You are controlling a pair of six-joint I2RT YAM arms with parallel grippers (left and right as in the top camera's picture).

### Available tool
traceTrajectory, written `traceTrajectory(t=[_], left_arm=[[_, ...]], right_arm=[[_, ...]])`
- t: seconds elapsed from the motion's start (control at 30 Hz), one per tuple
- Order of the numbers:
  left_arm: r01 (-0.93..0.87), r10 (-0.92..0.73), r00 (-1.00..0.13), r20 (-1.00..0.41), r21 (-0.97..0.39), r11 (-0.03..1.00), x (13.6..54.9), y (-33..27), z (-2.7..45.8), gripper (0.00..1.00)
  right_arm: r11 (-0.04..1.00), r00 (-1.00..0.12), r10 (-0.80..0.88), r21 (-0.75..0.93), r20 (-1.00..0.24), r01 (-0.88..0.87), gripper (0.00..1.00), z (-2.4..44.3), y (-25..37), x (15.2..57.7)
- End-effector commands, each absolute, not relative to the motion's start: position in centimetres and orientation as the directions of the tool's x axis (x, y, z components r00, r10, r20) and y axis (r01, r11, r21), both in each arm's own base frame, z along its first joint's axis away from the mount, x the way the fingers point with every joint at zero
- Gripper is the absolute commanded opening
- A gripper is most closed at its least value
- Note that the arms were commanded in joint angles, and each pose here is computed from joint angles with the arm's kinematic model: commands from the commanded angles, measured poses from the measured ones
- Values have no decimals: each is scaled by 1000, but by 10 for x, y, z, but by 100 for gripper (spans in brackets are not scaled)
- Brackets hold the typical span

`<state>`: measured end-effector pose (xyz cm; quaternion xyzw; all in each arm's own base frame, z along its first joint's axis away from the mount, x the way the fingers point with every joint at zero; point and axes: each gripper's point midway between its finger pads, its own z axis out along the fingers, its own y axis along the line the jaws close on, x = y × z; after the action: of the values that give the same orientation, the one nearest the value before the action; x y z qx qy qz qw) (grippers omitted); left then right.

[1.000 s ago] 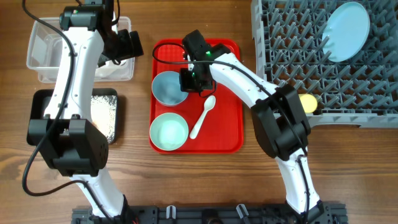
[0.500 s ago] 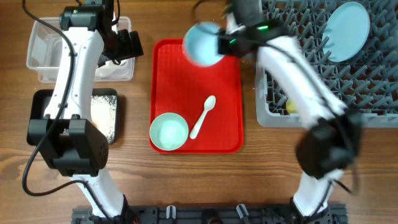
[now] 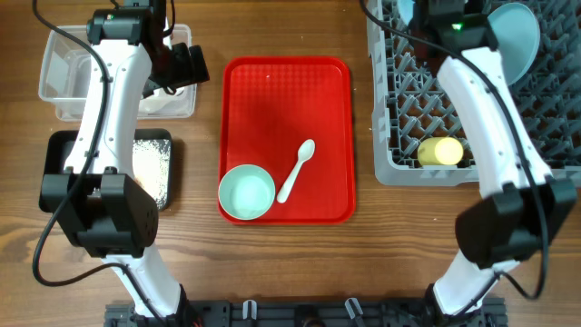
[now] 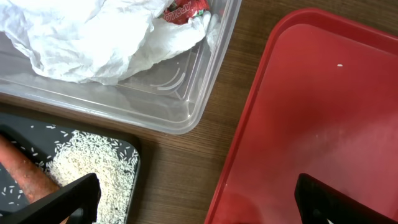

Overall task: Sort waste into correct bins and load items into the dishwasher rack
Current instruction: 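Carry the light-blue bowl into the rack with the right gripper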

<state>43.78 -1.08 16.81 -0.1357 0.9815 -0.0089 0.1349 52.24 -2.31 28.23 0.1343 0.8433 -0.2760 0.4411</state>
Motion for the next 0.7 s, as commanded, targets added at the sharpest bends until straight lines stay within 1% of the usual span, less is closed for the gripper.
traceTrajectory(t=[0.0,0.1,0.2,0.4,0.67], left_arm=[[-281,-287,-912,-295,-62,958,438,-7,181,100],[-281,-287,-912,-295,-62,958,438,-7,181,100],[-281,-287,-912,-295,-62,958,438,-7,181,100],[-281,-287,-912,-294,-62,958,437,-7,181,100],[-281,-287,-912,-295,-62,958,438,-7,181,100]], right_arm=[[665,-693,-182,-606,-698,436,11,263,-47,528],[592,-726,-259,-699,-637,402,4,254,-51,542],[525,-756,-303,-763,-580,376,4,247,-55,550],[503,-755,-318,-777,-573,378,4,235,-61,564],[408,-822,-363,-868,-439,283,4,229,-98,571]])
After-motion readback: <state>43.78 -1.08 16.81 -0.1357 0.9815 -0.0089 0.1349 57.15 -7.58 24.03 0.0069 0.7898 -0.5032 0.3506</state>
